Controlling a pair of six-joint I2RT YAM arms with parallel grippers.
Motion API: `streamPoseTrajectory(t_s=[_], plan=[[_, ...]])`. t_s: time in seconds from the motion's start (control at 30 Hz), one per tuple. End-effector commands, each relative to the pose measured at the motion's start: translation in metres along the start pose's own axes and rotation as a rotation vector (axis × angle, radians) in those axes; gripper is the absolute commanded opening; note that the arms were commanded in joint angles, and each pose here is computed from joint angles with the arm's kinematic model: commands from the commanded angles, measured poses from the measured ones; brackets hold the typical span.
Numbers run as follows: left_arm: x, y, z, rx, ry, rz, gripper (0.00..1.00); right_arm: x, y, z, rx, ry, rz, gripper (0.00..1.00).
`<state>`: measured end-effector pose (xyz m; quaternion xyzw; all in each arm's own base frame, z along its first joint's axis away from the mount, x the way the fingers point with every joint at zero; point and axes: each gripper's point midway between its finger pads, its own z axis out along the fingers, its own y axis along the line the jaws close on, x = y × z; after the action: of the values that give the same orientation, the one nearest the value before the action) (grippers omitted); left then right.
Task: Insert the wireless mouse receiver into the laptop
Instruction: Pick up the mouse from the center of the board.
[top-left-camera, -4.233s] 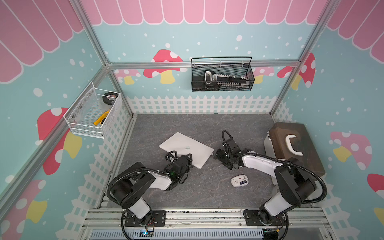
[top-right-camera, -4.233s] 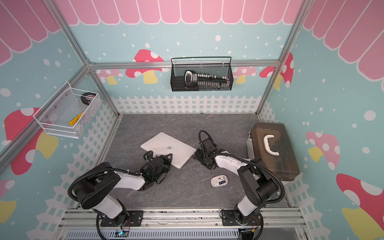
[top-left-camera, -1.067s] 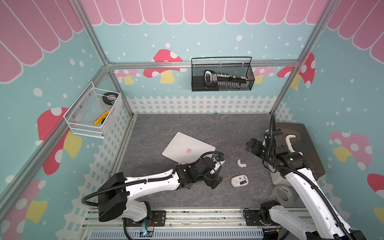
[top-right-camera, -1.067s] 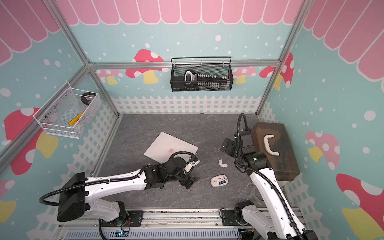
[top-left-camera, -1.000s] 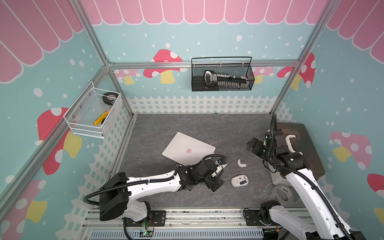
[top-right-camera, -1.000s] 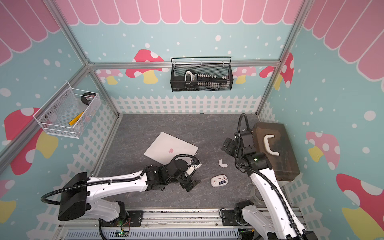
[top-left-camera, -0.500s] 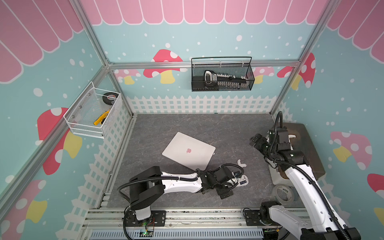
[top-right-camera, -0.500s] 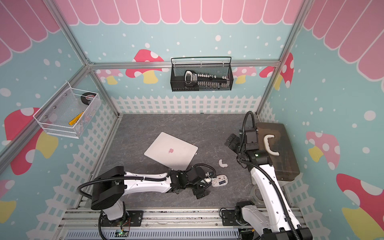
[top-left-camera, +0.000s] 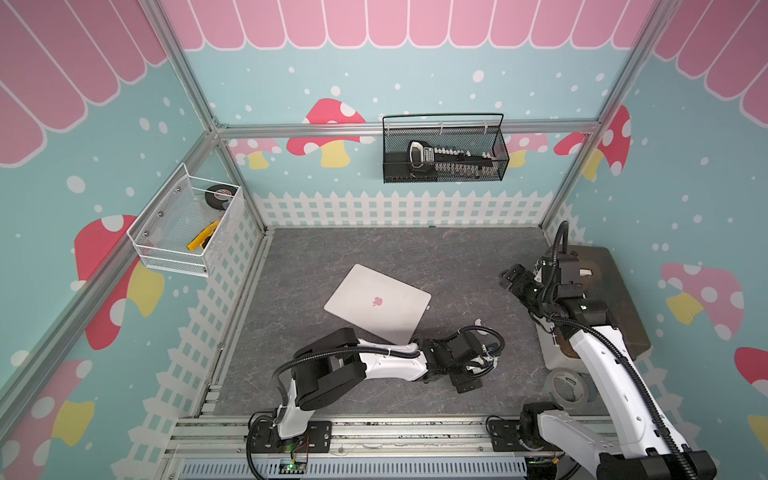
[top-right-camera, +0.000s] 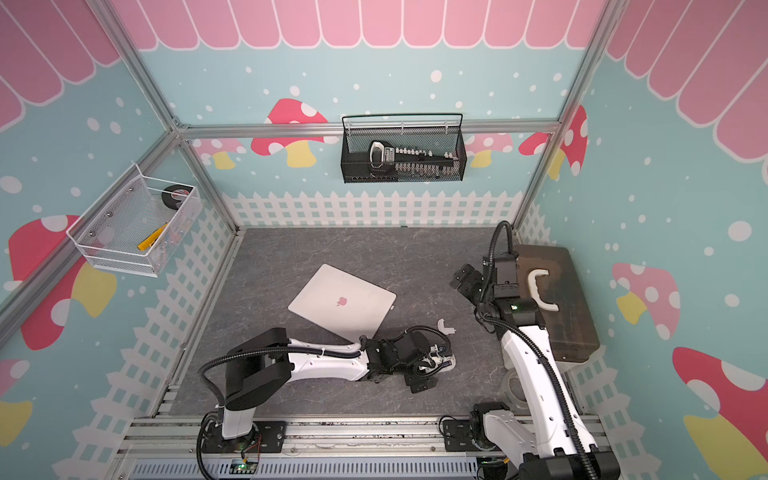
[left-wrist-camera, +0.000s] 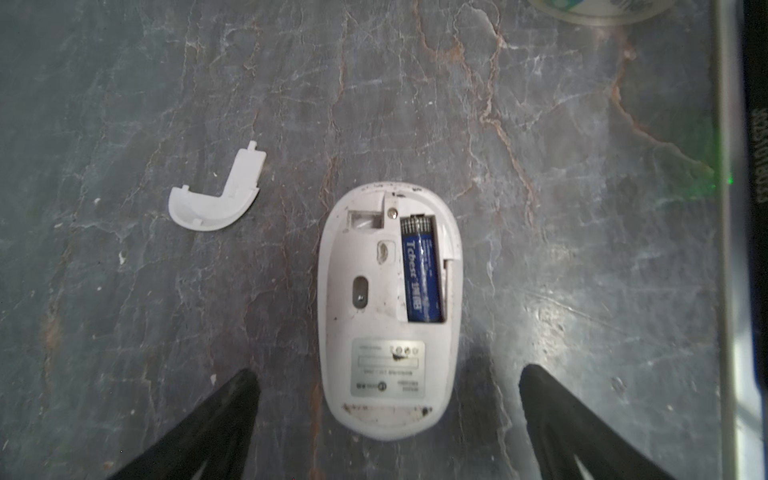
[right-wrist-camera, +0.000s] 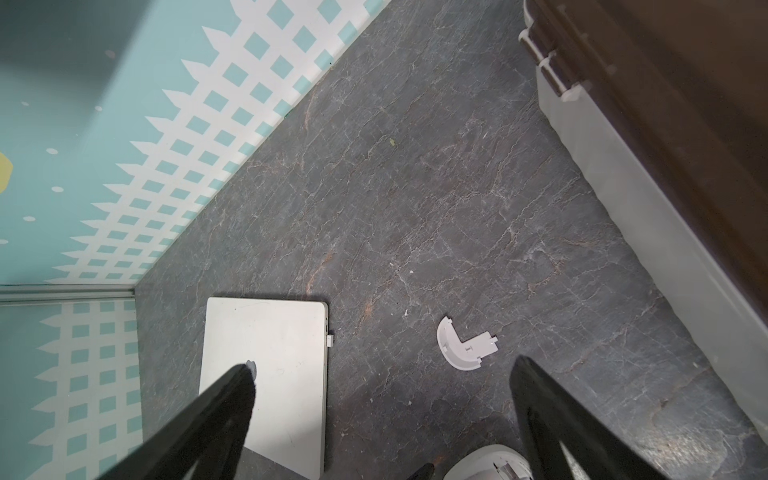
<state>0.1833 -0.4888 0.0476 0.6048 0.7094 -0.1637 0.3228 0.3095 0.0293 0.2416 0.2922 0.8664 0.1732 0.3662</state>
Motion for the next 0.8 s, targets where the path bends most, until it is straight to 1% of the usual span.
streamPoseTrajectory(t_s=[0.0, 0.2, 0.5, 0.6, 0.77], plan=[[-0.008, -0.003, 0.009, 0.022, -0.012, 0.052, 0.96, -0.001, 0.001, 0.003, -0.009, 0.004, 0.014, 0.96], [0.001, -0.003, 0.021, 0.045, 0.018, 0.038, 0.93, -0.002, 0.002, 0.004, -0.016, 0.006, 0.014, 0.96], [0.01, 0.003, 0.034, 0.086, 0.046, -0.019, 0.86, 0.0, 0.001, 0.002, -0.022, 0.009, 0.015, 0.95], [0.014, 0.001, 0.037, 0.113, 0.064, -0.023, 0.81, 0.001, 0.0, 0.002, -0.018, 0.006, 0.017, 0.95], [0.022, -0.002, 0.04, 0.14, 0.084, -0.036, 0.69, 0.001, -0.002, 0.002, -0.014, 0.005, 0.019, 0.95]])
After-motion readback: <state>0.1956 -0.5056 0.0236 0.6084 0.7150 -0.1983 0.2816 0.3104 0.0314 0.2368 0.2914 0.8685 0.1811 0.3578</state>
